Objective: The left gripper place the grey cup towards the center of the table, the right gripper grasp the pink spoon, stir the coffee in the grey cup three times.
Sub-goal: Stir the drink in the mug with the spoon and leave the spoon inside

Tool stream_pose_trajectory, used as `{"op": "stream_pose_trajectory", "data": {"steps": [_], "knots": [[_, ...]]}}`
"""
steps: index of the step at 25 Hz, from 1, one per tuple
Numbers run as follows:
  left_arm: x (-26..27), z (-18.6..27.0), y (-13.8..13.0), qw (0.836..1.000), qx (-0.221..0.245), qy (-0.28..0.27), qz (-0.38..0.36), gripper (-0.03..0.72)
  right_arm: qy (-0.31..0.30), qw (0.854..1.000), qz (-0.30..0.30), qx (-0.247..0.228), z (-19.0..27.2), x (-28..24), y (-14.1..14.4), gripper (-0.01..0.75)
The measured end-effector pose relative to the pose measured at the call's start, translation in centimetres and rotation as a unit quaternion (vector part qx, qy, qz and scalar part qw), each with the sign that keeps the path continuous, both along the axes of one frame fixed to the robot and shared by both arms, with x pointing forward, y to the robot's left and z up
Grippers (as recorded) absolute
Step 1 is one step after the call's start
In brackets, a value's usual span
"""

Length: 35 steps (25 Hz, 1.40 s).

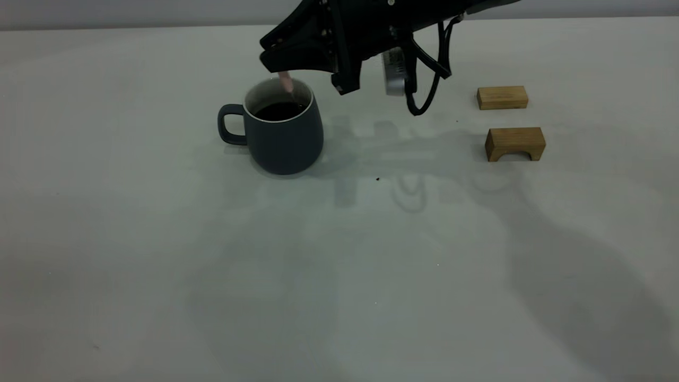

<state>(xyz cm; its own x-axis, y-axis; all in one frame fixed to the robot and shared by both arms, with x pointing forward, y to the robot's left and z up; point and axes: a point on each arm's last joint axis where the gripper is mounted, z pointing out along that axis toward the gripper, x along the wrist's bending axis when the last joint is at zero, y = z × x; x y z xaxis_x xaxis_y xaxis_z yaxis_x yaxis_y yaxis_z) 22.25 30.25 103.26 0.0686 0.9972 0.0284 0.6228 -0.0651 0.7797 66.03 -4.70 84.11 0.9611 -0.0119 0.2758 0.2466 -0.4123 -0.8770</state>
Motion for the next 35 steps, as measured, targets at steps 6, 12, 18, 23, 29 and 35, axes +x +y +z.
{"op": "stream_pose_trajectory", "data": {"steps": [6, 12, 18, 23, 29, 35], "knots": [[0.0, 0.0, 0.0, 1.0, 0.0, 0.0, 0.0, 0.355, -0.026, 0.999, -0.021, 0.007, 0.2, -0.5, 2.2, 0.149], [0.0, 0.0, 0.0, 1.0, 0.0, 0.0, 0.0, 0.355, -0.107, 0.994, -0.003, -0.021, 0.0, 0.2, 1.2, 0.149], [0.0, 0.0, 0.0, 1.0, 0.0, 0.0, 0.0, 0.355, -0.112, 0.993, 0.041, 0.001, 0.3, -0.2, 0.7, 0.149], [0.0, 0.0, 0.0, 1.0, 0.0, 0.0, 0.0, 0.355, -0.111, 0.992, 0.055, 0.009, 0.4, -0.5, 0.8, 0.149], [0.0, 0.0, 0.0, 1.0, 0.0, 0.0, 0.0, 0.355, -0.116, 0.991, 0.071, -0.005, 0.1, -0.7, 0.8, 0.149], [0.0, 0.0, 0.0, 1.0, 0.0, 0.0, 0.0, 0.355, -0.12, 0.989, 0.084, -0.015, 0.0, -0.8, 0.7, 0.227]]}}
